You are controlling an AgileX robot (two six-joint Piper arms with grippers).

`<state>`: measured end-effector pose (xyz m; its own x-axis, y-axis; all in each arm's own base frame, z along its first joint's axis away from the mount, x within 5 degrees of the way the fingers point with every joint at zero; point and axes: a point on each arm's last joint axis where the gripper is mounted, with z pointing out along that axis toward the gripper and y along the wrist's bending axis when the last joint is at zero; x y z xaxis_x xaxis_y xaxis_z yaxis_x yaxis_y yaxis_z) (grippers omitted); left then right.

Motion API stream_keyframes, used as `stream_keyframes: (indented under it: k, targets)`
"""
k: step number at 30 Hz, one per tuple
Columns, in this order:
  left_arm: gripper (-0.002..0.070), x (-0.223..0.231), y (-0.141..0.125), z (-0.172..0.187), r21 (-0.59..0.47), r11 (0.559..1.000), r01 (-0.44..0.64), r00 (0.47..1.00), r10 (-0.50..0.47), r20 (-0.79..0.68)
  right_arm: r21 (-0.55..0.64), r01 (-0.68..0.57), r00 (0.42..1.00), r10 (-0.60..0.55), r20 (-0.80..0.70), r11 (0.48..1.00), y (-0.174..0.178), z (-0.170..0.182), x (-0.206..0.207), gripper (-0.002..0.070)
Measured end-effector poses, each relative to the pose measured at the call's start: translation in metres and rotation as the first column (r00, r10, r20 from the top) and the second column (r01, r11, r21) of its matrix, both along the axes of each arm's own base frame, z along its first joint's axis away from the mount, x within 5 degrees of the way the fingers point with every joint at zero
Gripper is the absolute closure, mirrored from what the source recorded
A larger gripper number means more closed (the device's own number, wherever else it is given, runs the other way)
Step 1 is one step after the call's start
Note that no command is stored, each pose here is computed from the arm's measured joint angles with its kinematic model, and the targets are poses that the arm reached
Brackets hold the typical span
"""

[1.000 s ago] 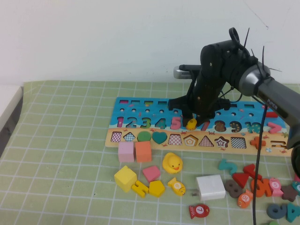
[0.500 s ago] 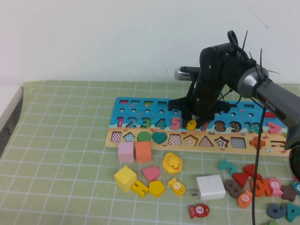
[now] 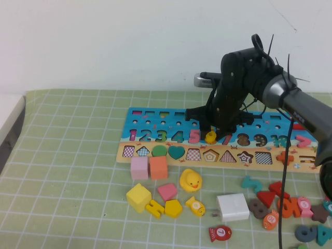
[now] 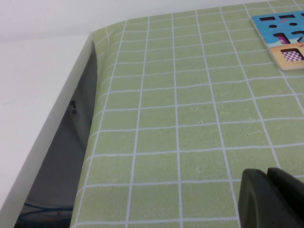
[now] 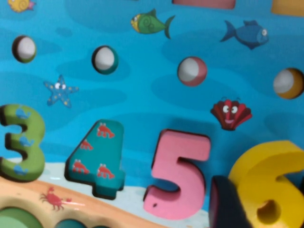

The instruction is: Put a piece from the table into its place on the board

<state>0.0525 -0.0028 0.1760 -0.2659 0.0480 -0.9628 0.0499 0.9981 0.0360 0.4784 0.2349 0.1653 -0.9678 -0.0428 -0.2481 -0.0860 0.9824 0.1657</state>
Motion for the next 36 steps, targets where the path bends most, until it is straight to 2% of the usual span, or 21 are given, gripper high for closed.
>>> stream_keyframes:
  k: [5, 15, 23, 26, 31, 33, 36]
  targets:
    - [0.0677, 0.0, 0.0, 0.0, 0.0, 1.0, 0.0, 1.0, 0.0, 0.0, 0.0, 0.001, 1.0, -0.001, -0.002, 1.0, 0.0, 0.0, 0.0, 0.0332]
    - [0.0677, 0.0, 0.0, 0.0, 0.0, 1.0, 0.0, 1.0, 0.0, 0.0, -0.005, -0.007, 1.0, 0.007, -0.019, 1.0, 0.001, 0.005, -0.001, 0.032]
    - [0.0677, 0.0, 0.0, 0.0, 0.0, 1.0, 0.0, 1.0, 0.0, 0.0, 0.05, -0.094, 0.993, 0.09, 0.08, 0.994, 0.007, 0.043, 0.003, 0.0328]
    - [0.0677, 0.0, 0.0, 0.0, 0.0, 1.0, 0.0, 1.0, 0.0, 0.0, 0.056, -0.138, 0.987, 0.133, 0.094, 0.989, 0.011, 0.047, 0.001, 0.0391]
    - [0.0677, 0.0, 0.0, 0.0, 0.0, 1.0, 0.0, 1.0, 0.0, 0.0, 0.042, -0.171, 0.984, 0.168, 0.067, 0.984, 0.015, 0.029, 0.002, 0.0606]
    - [0.0677, 0.0, 0.0, 0.0, 0.0, 1.0, 0.0, 1.0, 0.0, 0.0, 0.036, -0.175, 0.984, 0.173, 0.051, 0.984, 0.015, 0.02, 0.003, 0.0645]
    - [0.0677, 0.0, 0.0, 0.0, 0.0, 1.0, 0.0, 1.0, 0.0, 0.0, 0.028, -0.176, 0.984, 0.175, 0.026, 0.984, 0.016, 0.007, 0.004, 0.0668]
